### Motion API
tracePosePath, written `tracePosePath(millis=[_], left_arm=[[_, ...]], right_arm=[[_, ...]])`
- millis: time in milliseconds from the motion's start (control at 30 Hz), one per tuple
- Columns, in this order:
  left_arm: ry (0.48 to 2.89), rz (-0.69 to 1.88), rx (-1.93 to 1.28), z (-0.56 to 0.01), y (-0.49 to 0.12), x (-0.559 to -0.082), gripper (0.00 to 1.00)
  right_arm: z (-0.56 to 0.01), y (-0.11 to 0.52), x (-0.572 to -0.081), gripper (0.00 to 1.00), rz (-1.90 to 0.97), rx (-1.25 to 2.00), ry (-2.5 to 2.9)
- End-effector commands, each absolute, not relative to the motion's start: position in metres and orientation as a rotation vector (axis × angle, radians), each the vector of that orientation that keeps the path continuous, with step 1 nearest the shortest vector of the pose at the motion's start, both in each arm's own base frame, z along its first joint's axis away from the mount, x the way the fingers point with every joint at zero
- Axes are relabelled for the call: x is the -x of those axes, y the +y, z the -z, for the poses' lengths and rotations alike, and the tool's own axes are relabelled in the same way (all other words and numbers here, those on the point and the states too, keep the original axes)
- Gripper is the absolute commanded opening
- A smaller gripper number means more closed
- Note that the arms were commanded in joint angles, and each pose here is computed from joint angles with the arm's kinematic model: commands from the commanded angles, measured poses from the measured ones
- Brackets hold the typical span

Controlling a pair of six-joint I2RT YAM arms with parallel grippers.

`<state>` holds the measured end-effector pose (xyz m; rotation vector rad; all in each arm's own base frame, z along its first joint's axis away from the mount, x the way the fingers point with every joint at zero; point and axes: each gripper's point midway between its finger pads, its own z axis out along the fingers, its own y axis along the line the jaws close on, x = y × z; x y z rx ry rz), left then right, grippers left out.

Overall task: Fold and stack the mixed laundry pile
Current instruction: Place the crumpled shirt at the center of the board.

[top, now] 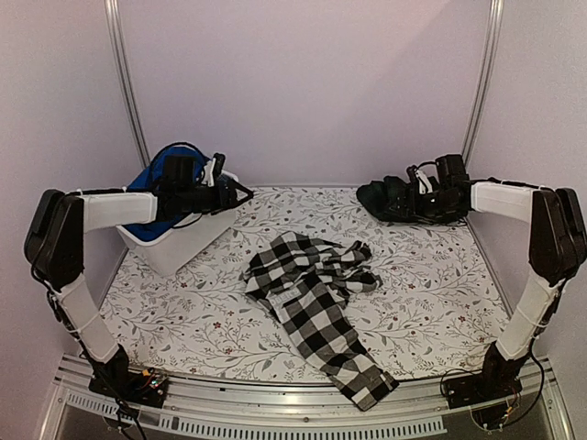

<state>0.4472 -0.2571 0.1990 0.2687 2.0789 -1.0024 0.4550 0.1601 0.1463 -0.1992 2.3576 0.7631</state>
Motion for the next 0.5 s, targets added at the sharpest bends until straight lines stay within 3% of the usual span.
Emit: tracePosePath(millis=[0, 300, 467], left_arm=[[2.017, 0.816, -0.239, -0.237, -0.239, -0.441, 0.75], [2.2, 0.569, -0.827, -0.147, -0.323, -0.336, 0.8], [2.186, 0.538, -1.095, -0.118, -0.371, -0.285, 0.81]], right_arm=[[-0.154, 0.18, -0.436, 0.84, -0.84, 0.313, 2.316], [-0.115, 0.217, -0.39, 0.83, -0.941, 0.421, 2.393], [-0.098, 0.231, -0.382, 0.82, -0.967, 0.45, 2.427]])
